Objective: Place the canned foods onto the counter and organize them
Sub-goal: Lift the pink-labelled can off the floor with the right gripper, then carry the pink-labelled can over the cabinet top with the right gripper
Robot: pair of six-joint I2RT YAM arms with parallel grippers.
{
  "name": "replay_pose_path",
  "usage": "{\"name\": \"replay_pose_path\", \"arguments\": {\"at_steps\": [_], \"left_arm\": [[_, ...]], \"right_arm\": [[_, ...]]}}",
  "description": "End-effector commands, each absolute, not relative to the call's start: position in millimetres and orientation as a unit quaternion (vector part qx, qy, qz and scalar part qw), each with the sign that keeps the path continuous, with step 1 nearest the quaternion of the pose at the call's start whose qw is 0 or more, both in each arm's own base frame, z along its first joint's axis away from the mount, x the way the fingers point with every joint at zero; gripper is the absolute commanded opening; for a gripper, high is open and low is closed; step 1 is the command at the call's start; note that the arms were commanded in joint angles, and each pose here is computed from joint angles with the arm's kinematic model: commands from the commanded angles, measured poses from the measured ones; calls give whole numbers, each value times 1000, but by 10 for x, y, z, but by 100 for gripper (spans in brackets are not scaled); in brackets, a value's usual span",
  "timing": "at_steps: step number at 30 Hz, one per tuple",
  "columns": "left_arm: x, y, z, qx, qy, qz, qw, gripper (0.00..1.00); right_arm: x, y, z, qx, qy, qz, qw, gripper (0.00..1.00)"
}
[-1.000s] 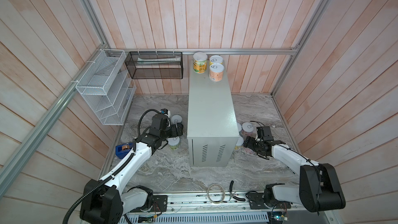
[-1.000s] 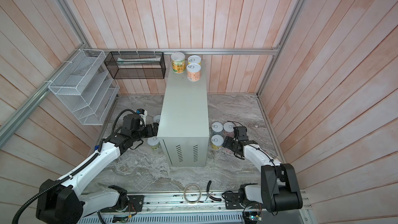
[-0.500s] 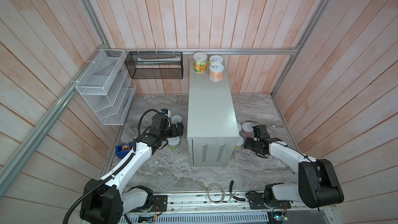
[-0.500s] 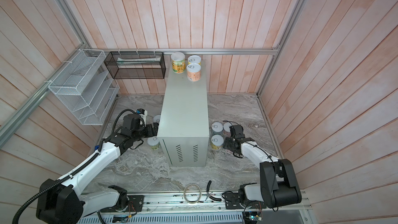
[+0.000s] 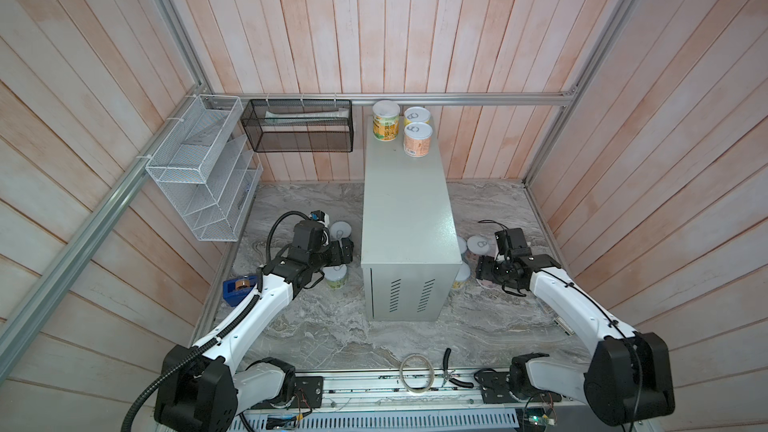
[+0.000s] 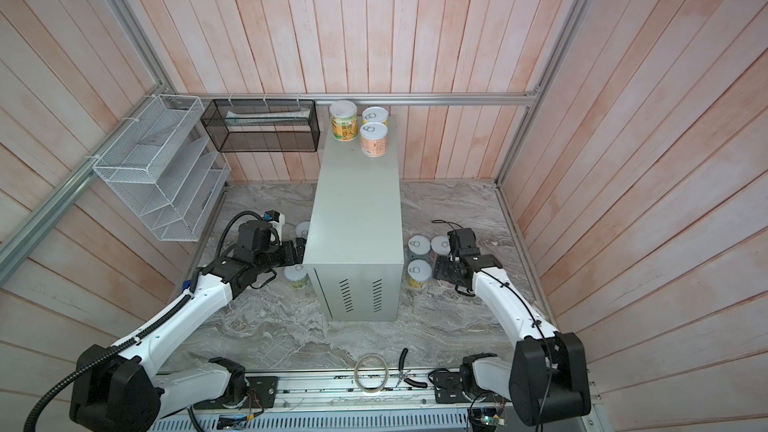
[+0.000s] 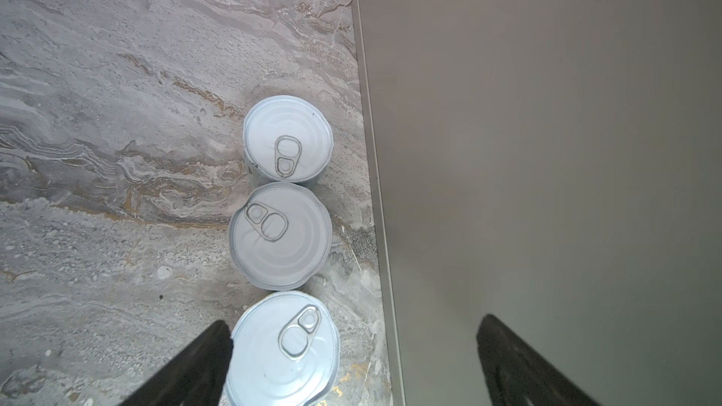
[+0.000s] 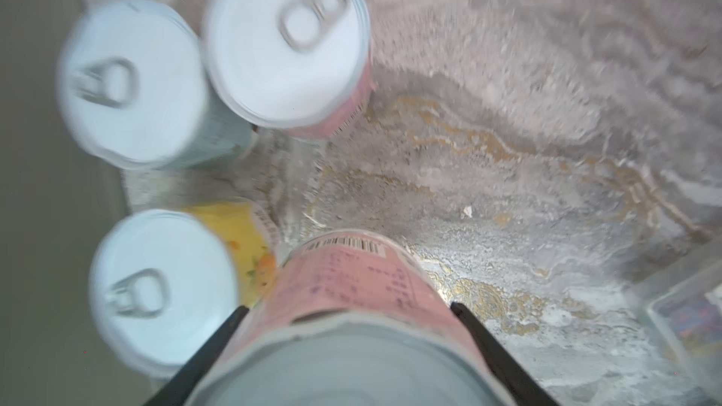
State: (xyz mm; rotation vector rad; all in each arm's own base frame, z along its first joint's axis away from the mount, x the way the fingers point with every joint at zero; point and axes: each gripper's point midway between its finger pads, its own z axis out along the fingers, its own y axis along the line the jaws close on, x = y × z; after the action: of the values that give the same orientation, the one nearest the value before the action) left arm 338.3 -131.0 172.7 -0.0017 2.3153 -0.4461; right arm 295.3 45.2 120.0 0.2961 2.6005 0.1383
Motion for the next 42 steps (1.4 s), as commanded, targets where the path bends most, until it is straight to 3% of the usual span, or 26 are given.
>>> {"name": "replay_pose_path", "arguments": {"at_steps": [1, 5, 13, 20, 25, 35, 42], "left_arm": [[3436, -1290, 1827, 7, 903, -166, 396, 100], [3505, -1290, 1884, 8, 901, -162, 402, 100], [3570, -1287, 2090, 22, 897, -152, 415, 100], [3521, -1302, 2188, 21, 892, -166, 421, 99], [3502, -1331, 2215, 24, 891, -175, 419, 99], [3480, -1342, 2282, 29, 886, -180, 426, 99], [3487, -1337, 2268, 34, 887, -176, 425, 99]], "right_arm": [[3013, 580, 1858, 71, 940, 93, 319, 0], [3039, 650, 2491, 54, 914, 123, 382, 0], [2981, 925, 3648, -16, 880, 176, 442, 0], [2802, 1415, 4480, -74, 835, 200, 507, 0], [2824, 1809, 4674, -125, 822, 219, 510, 0], [3125, 2600, 4720, -199, 825, 168, 501, 0], [3364, 2878, 4725, -218, 817, 170, 506, 0]]}}
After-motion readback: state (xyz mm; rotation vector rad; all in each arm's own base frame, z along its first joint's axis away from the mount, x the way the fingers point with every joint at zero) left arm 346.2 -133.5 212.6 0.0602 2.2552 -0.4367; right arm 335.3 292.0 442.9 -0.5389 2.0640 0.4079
